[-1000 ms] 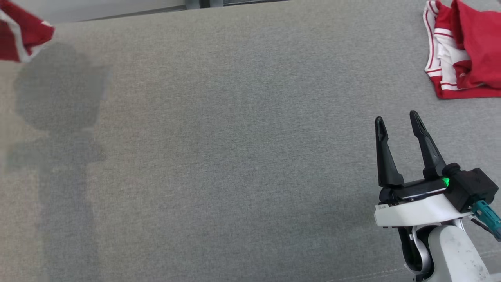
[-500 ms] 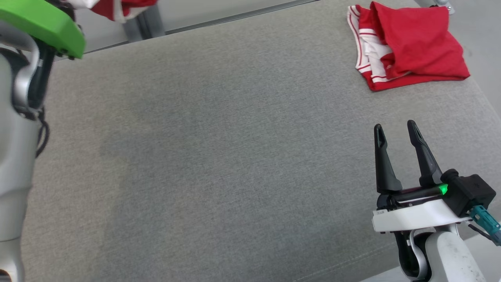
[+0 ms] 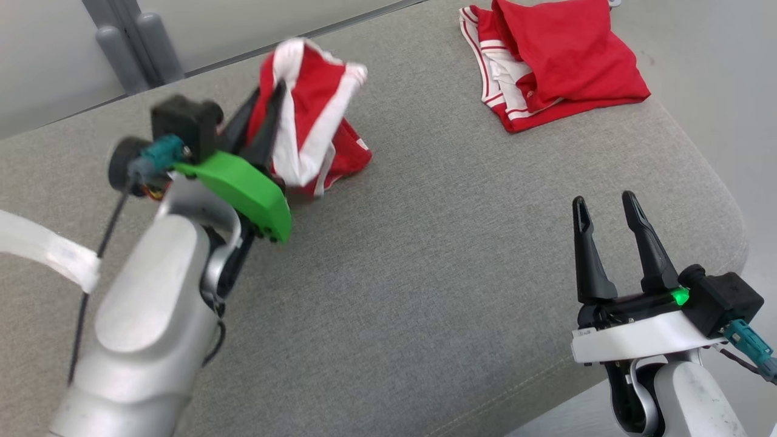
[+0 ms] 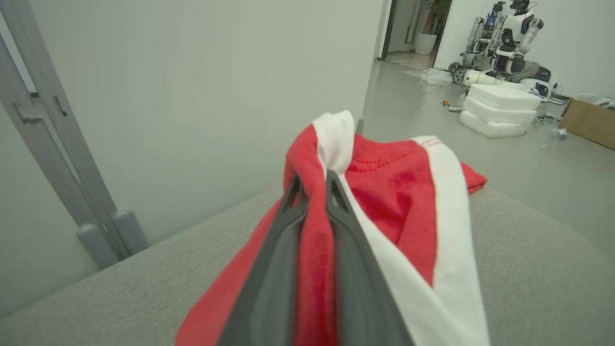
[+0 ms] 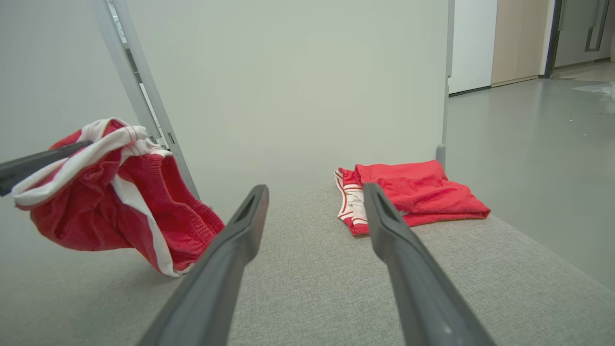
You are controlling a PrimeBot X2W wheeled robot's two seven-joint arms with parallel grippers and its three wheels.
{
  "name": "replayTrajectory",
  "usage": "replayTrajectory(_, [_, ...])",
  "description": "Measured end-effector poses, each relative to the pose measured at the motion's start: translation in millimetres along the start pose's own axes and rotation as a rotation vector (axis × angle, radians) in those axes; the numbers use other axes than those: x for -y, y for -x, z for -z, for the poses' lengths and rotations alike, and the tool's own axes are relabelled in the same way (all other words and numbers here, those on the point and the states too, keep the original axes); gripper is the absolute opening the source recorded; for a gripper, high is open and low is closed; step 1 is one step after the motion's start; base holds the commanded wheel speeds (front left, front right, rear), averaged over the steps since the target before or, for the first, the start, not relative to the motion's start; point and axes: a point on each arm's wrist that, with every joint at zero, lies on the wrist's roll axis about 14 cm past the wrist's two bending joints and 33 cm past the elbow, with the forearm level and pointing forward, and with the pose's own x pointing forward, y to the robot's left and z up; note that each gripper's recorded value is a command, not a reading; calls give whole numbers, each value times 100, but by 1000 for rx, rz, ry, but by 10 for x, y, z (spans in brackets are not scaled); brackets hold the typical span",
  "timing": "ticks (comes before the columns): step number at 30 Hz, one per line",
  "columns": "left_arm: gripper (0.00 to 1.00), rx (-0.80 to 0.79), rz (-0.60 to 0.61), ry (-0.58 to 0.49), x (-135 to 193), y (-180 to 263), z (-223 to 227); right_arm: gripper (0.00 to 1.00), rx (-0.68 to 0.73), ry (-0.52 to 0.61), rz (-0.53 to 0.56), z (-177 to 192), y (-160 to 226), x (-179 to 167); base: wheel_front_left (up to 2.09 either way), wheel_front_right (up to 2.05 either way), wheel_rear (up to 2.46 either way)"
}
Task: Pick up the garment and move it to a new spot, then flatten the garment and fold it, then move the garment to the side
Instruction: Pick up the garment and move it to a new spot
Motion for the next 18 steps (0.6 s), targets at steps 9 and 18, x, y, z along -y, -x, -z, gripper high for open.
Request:
replayTrajectory(9, [100,-213,16,122,398,402,1010,100,-9,-13,-17,39,-5,-60,0,0,0])
replayTrajectory(18, [100,-65,-92,63,97,585,696,100,-21,-29,-82,108,-26,-269,0,0,0])
